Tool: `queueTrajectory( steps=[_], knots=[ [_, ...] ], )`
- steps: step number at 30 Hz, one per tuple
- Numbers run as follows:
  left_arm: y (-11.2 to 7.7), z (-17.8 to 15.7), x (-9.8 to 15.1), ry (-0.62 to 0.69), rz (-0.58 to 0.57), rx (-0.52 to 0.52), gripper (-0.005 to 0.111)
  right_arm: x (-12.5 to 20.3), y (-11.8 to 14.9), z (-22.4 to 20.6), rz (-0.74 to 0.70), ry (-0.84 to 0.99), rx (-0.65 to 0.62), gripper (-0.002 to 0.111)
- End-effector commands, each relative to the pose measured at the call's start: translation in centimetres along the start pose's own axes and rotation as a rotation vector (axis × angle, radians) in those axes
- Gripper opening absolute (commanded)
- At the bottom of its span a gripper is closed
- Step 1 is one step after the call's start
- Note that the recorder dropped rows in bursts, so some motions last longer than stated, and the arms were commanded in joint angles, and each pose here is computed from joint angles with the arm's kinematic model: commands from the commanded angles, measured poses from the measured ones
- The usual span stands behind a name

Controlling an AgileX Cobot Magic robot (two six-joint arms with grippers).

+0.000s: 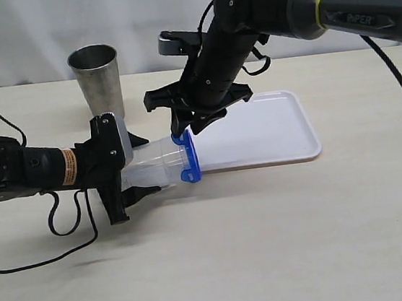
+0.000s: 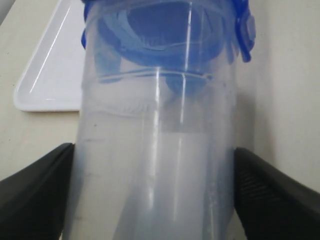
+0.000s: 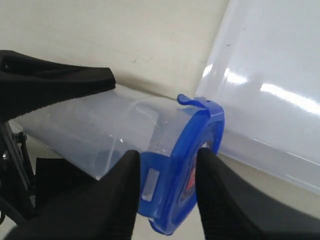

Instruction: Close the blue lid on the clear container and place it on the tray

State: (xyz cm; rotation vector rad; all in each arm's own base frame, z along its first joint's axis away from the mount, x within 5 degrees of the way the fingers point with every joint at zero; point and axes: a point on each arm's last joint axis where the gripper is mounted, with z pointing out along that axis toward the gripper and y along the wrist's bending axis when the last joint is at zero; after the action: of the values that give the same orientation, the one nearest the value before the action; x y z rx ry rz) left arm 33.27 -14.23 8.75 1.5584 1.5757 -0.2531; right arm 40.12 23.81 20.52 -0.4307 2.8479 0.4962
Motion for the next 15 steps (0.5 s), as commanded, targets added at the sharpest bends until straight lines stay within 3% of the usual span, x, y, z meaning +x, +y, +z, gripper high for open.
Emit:
queueTrajectory(
  steps=[1, 5, 9, 15],
  knots=[
    [0.1, 0.0, -0.4, -0.044, -0.04, -0.012, 0.0, 0.8, -0.5, 1.7, -0.02, 0.092, 0.021, 0.035],
    [0.1, 0.0, -0.5, -0.05, -0.04, -0.012, 0.0, 0.6, -0.5, 1.7, -0.027, 0.073, 0.02, 0.032],
    [0.1, 0.0, -0.5, -0.053, -0.04, -0.012, 0.0, 0.6, -0.4, 1.8, -0.045, 0.074, 0.009, 0.012],
    [0.1, 0.0, -0.6, -0.06, -0.04, -0.012, 0.0, 1.0, -0.6, 2.7, -0.059, 0.117, 0.004, 0.011]
  ],
)
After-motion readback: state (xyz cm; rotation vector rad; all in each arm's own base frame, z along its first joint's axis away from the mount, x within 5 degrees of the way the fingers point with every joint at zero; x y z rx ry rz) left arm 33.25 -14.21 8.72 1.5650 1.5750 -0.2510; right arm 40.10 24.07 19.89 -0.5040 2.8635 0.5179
